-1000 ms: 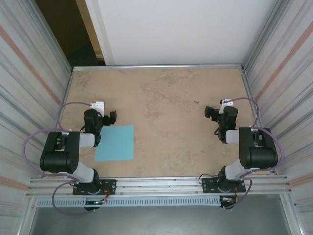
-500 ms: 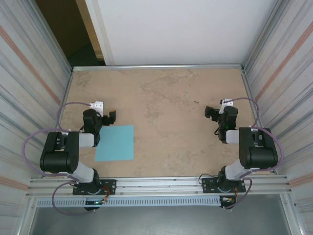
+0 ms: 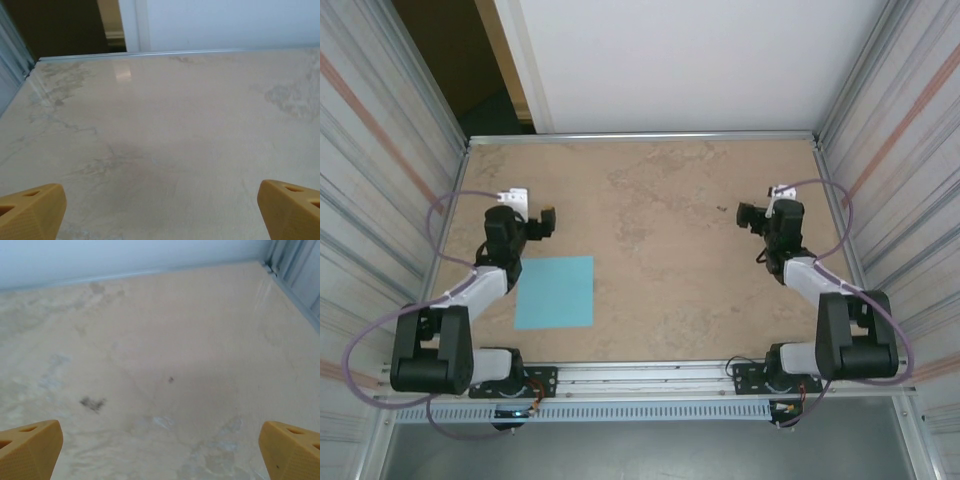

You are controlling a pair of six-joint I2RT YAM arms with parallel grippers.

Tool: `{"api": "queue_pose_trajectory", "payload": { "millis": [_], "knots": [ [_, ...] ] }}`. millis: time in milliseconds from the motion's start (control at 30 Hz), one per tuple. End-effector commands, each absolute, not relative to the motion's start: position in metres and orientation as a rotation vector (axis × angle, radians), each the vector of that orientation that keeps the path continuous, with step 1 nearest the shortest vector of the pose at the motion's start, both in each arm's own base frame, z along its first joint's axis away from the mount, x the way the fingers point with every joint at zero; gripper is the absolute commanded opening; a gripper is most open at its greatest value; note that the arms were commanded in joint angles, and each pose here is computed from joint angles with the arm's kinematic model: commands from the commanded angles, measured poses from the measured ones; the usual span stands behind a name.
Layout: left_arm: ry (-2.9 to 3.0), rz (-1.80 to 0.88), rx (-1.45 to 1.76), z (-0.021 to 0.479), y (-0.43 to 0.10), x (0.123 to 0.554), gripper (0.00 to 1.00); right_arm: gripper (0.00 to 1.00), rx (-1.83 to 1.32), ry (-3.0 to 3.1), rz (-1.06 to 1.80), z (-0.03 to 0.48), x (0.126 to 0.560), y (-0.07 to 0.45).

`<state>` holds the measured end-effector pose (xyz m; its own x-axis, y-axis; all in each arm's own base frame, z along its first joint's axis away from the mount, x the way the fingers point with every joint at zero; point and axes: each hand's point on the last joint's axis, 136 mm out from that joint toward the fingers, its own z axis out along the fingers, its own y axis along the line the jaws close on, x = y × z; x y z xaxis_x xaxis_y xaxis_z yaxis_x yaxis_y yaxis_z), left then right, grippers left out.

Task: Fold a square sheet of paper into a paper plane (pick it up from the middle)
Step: Move the square sheet of paper to the center of the table.

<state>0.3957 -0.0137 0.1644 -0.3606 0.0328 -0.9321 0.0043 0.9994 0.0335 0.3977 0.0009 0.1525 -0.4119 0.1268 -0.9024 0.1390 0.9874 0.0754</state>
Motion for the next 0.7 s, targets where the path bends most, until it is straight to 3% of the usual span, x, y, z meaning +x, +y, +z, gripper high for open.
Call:
{"api": "queue_pose_trajectory", "payload": {
  "millis": [0,133,333,467,667],
  "knots": [
    [2.081,-0.023,-0.143,0.163,-0.009,0.380,0.99,0.99,0.336,2.153,-0.010,0.152,0.376,0.004],
    [2.230,-0.231,-0.393,0.161,-0.028,0.364,0.98,0.99,0.496,2.336,0.154,0.147,0.359,0.032],
    [2.420,-0.529,-0.584,0.121,-0.060,0.316,0.92,1.00,0.562,2.444,0.475,0.130,0.345,0.091],
    [2.539,-0.550,-0.696,0.089,-0.062,0.276,0.86,1.00,0.556,2.463,0.629,0.127,0.345,0.126],
    [2.672,-0.511,-0.738,0.058,-0.069,0.238,0.86,0.98,0.494,2.526,0.739,0.116,0.350,0.167]
  ]
}}
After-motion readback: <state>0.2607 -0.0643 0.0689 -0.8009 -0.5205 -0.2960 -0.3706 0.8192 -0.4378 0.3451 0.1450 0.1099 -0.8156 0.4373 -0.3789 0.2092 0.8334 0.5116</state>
